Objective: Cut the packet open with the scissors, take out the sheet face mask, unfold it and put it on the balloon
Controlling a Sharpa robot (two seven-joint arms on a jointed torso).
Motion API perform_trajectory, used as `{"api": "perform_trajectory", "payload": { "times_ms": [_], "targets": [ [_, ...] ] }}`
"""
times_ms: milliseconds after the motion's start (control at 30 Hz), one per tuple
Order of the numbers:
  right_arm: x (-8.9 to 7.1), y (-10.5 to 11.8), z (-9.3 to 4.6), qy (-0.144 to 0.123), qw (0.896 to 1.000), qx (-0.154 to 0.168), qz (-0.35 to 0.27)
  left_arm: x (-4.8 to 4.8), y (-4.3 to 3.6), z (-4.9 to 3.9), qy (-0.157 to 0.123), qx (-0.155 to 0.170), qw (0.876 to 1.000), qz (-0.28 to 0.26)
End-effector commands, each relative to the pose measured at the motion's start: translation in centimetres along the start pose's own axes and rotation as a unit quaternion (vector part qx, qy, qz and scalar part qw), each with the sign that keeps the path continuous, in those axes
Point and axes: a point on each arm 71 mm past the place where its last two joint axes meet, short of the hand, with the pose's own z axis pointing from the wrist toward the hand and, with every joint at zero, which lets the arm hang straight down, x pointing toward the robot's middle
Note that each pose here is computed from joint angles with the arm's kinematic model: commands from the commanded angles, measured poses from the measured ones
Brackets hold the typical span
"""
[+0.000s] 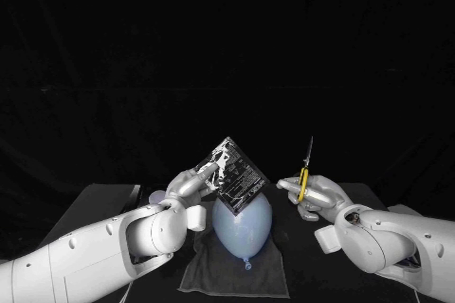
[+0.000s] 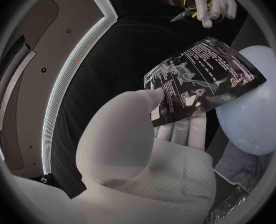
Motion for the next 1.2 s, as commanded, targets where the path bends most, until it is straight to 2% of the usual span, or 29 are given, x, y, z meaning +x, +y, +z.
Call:
{"api": "perform_trajectory", "payload": {
  "times_ms": [33, 567, 967, 1200],
  "targets": [
    [0.0, -0.1, -0.1, -0.011, 1.000, -0.006, 0.004, 0.86, -0.17, 0.07, 0.018, 0.010, 1.000, -0.023],
    [0.3, -1.4, -0.3, -0.020, 1.000, 0.008, 0.008, 2.84, -0.83, 0.46, 0.037, 0.017, 0.998, -0.042],
    [1.6, -1.1, -0.5, 0.009, 1.000, -0.006, 0.014, 3.06, -0.92, 0.94, 0.033, 0.021, 0.998, -0.042],
    [2.3, -0.9, -0.5, 0.024, 1.000, -0.011, 0.018, 3.51, -0.67, 1.16, 0.035, 0.018, 0.998, -0.044]
  ]
}}
